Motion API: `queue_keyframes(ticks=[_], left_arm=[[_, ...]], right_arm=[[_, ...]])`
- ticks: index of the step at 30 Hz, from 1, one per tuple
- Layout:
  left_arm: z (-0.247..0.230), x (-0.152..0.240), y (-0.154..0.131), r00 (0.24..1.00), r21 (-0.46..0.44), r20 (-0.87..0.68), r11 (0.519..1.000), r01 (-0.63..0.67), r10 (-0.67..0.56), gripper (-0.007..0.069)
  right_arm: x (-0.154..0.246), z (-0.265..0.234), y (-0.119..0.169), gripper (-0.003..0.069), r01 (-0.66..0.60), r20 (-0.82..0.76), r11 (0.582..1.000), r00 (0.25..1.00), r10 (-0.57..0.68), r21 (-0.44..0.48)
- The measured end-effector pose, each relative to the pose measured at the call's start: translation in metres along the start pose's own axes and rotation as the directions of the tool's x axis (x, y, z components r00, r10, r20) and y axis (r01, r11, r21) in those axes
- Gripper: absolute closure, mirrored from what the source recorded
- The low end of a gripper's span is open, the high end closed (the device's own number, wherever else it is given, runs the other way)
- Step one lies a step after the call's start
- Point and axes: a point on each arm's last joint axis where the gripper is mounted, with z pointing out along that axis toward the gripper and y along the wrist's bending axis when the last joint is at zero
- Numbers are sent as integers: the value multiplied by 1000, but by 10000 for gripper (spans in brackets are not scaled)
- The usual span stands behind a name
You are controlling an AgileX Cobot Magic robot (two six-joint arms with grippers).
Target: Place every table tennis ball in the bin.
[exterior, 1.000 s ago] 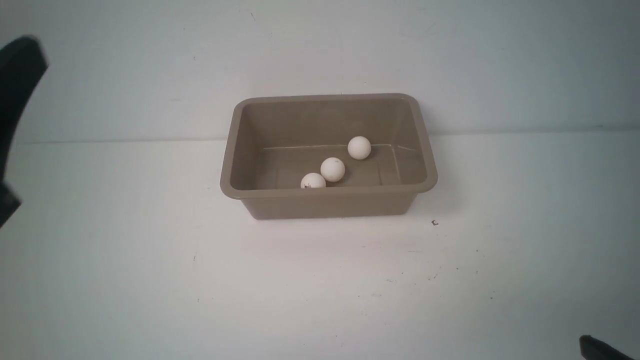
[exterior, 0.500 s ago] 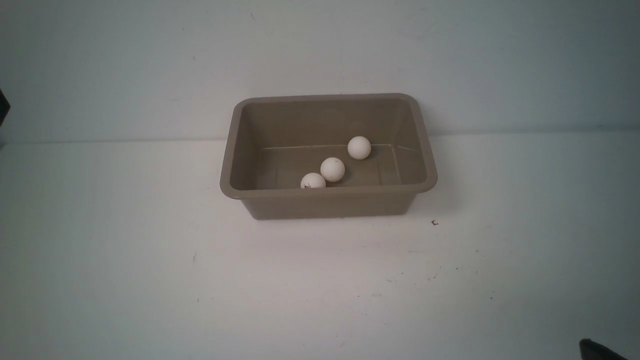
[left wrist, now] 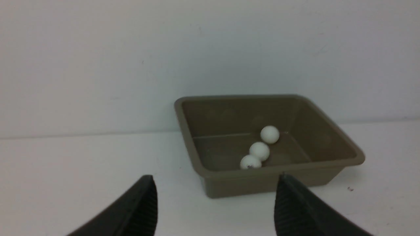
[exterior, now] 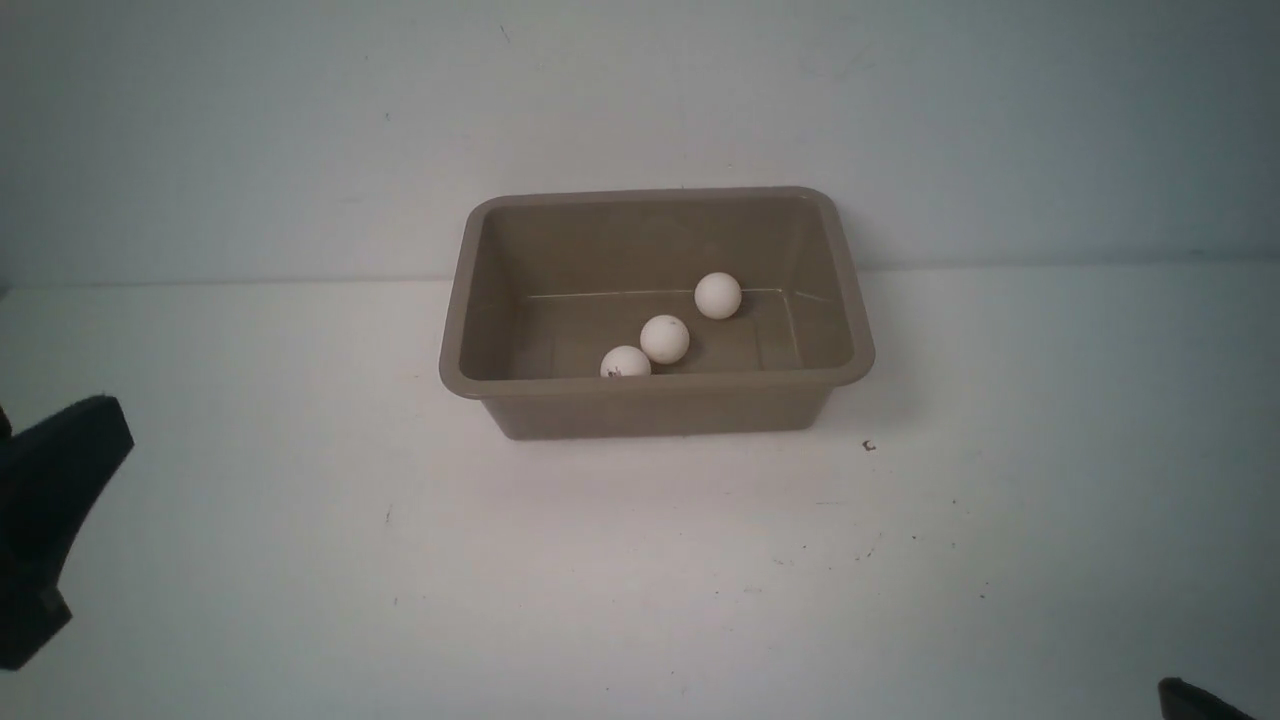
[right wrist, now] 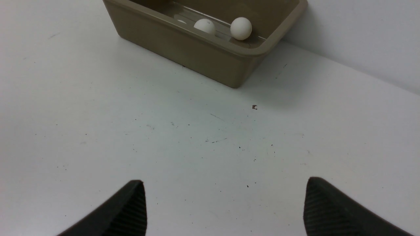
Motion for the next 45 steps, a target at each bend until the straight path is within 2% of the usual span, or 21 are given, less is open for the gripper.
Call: queue_keyframes(ticks=[6,16,20,22,32,45], left_arm=[[-15,37,5,988,-36,55,989,-140,142,189],[-19,98,19,982,-125,78,979,-164,174,189],[-18,113,25,986,-173,65,975,-139,152,189],[-17,122,29,993,-198,58,976,-89,102,189],[-9,151,36,993,-212,-55,971,-111,102,189],[-9,155,36,989,-209,-96,970,-127,109,189]], right_arm=[[0,0,0,74,0,0,1000,1000,0,0],[0,0,0,74,0,0,1000,1000,0,0],[0,0,0,74,0,0,1000,1000,0,0],[0,0,0,74,0,0,1000,1000,0,0],[0,0,0,74,0,0,1000,1000,0,0],[0,0,0,74,-1,-1,1000,1000,1,0]])
